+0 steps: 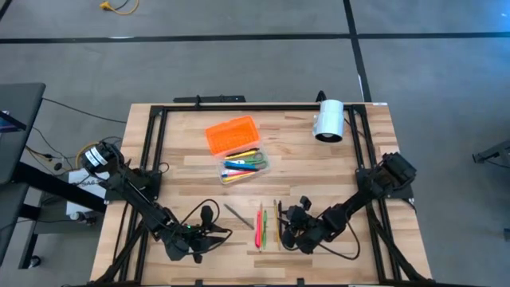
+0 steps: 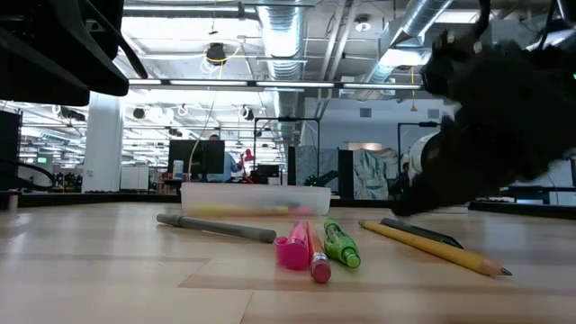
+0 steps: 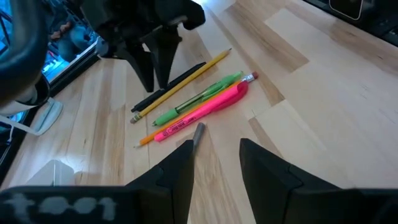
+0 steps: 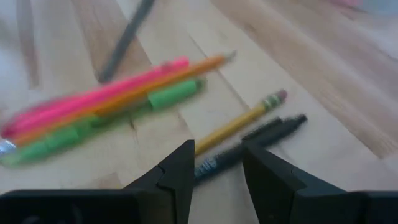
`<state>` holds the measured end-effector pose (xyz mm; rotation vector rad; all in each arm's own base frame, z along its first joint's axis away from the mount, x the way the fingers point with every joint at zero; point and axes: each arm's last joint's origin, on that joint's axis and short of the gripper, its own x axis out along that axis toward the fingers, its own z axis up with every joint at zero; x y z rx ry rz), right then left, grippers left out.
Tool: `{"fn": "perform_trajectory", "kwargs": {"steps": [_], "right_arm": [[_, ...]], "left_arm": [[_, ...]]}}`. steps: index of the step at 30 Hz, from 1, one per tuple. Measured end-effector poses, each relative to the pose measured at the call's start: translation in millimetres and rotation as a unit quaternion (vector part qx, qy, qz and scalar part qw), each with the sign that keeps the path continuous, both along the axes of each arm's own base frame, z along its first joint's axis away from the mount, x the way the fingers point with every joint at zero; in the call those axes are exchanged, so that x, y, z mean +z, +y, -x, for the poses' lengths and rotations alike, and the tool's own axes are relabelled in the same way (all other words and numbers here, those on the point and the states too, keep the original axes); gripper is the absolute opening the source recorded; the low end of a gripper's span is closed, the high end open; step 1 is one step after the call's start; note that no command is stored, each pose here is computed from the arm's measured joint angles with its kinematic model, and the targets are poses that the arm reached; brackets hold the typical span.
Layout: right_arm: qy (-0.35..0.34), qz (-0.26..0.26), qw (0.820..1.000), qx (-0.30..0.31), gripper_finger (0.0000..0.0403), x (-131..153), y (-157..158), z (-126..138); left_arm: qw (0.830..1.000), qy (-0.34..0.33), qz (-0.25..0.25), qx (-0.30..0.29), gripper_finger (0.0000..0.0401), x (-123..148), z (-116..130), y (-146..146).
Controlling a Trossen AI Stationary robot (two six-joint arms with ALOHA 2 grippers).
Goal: Pick & place school supplies into a supply box
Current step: Put the black pen into the supply box
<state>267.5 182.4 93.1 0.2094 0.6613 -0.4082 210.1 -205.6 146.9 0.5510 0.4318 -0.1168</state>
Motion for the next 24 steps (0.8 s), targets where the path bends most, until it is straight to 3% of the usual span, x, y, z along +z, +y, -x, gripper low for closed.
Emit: {"fn": "perform_trajectory", "kwargs": {"steps": [11,24], "right_arm": [[0.006,-0.014,1.0,-0.006,0.0127,-8.3,1.8,-0.7],[0.072,-0.021,0.997,-0.012,0.0127,-9.1,-0.7,7.8]], "left_arm": [[1.0,0.0,-0.005,-0.002,0.0121,0.0,-0.1,0.2],[1.0,0.001,-0.006,-0.003,0.0121,-0.2,-0.1,0.1]]}}
